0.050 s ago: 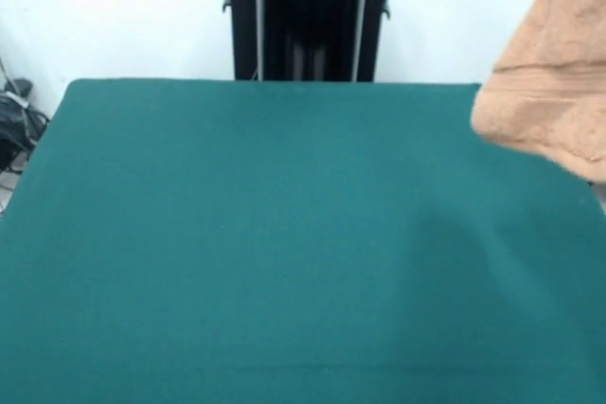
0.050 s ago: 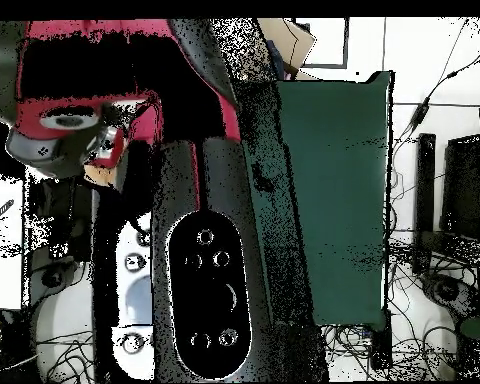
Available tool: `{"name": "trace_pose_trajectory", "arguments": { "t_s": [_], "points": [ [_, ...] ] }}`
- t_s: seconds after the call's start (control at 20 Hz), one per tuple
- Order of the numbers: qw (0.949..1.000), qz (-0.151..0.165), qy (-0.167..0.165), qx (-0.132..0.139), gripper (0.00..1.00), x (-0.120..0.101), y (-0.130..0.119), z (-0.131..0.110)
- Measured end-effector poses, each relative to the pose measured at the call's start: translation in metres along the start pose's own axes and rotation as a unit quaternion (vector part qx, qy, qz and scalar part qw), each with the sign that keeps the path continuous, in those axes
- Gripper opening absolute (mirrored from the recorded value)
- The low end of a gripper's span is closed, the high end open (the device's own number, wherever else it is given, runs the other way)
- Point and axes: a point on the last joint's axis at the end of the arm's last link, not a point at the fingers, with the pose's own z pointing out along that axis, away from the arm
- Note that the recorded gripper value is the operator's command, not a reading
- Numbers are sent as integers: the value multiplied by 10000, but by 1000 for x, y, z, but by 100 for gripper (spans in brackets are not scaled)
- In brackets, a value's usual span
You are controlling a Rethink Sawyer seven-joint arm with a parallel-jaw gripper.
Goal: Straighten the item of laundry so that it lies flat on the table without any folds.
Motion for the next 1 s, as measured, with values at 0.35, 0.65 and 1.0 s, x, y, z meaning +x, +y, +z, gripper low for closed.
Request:
{"name": "trace_pose_trajectory", "arguments": {
  "t_s": [0.35, 0.65, 1.0],
  "points": [
    [9965, 199, -772, -267, 0, -12, -13, 40],
    [9901, 543, -1032, -779, 0, -20, -28, 77],
    [9704, 1435, -845, -1751, 0, -23, -61, 101]
  ]
}}
